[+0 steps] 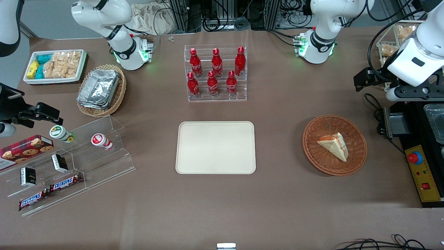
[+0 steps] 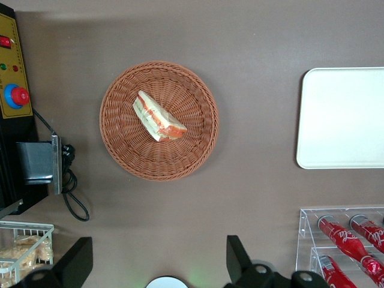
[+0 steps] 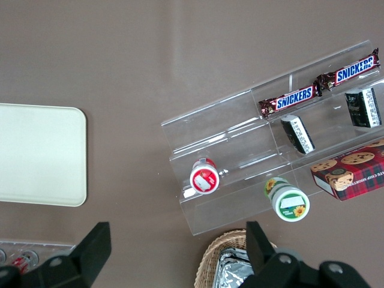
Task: Place sandwich from basket to tray
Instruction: 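Move the left gripper over the wrapped sandwich in the wicker basket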
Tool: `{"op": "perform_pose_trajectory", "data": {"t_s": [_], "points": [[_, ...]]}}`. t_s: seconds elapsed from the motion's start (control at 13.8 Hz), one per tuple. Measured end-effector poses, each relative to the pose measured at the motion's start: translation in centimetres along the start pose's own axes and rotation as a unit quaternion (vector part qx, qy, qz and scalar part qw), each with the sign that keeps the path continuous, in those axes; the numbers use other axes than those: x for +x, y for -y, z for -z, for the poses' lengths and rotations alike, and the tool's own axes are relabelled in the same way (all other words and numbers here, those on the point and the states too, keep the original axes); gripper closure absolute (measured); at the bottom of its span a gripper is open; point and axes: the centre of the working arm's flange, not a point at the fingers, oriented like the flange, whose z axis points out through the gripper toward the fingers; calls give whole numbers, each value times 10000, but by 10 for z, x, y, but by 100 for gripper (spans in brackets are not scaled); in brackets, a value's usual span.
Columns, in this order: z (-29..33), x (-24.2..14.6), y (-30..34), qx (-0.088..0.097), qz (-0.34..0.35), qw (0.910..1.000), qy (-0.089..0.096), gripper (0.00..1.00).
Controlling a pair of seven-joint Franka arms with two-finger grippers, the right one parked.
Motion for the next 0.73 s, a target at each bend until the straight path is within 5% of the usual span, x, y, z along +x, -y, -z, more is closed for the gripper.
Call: {"op": "perform_pose_trajectory", "data": {"t_s": [0.44,0.73], "points": [[-1,1,4,5,54,10000,9,0],[-13,6,23,23,875,9961,133,0]]}}
